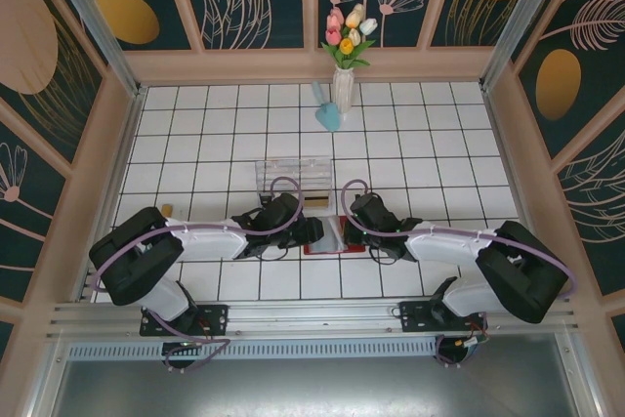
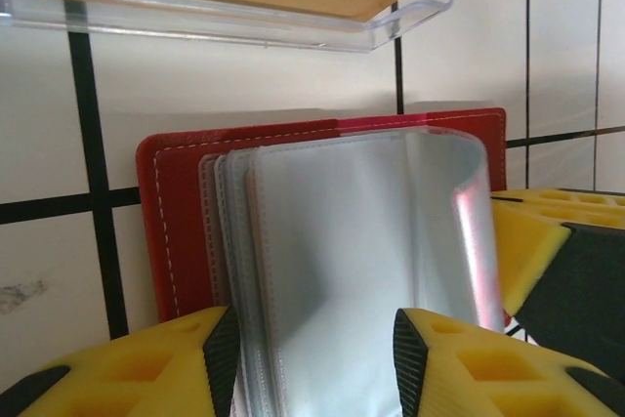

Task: Take the credit cards out of the card holder

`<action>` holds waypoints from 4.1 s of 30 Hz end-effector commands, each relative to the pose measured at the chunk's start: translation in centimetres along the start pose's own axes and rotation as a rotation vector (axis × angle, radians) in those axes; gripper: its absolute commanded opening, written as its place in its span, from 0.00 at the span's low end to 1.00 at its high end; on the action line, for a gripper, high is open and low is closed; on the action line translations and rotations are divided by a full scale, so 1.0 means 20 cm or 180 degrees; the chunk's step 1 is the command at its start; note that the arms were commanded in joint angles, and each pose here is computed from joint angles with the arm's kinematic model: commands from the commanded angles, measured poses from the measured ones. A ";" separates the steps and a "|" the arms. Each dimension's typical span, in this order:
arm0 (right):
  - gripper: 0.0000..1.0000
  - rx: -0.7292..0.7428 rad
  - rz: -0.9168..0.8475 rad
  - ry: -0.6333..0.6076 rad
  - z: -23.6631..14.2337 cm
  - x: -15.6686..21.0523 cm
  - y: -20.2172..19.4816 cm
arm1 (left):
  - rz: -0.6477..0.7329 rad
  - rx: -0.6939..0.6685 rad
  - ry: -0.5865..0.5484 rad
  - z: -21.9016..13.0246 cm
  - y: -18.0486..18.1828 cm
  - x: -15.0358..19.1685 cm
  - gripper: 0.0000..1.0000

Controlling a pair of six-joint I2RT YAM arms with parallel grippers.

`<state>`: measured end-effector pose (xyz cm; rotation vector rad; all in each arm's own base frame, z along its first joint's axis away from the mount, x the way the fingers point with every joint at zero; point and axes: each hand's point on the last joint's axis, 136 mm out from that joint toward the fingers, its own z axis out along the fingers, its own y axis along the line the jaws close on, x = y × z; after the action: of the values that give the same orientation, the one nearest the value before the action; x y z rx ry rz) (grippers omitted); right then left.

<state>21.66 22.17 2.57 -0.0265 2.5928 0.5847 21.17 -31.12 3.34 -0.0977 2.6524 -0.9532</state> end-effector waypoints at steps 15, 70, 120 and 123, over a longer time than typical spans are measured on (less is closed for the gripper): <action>0.02 0.0462 -0.0045 0.0070 -0.02 0.06 -0.17 | 0.0094 -0.0126 -0.0042 -0.02 -0.02 -0.02 0.48; 0.00 0.0372 0.0011 0.0123 0.01 0.09 -0.16 | 0.0348 0.0365 -0.0099 -0.04 -0.31 -0.04 0.36; 0.01 0.0357 0.0035 -0.0020 -0.04 0.05 -0.17 | 0.0430 0.0510 -0.0066 0.02 -0.30 0.00 0.44; 0.05 0.0453 0.0025 -0.0086 -0.07 0.03 -0.19 | 0.0437 0.0406 -0.0094 0.02 -0.27 -0.01 0.42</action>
<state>21.33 19.70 2.18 0.0036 2.5904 0.4643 21.05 -35.91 7.23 0.0901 2.5128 -1.1264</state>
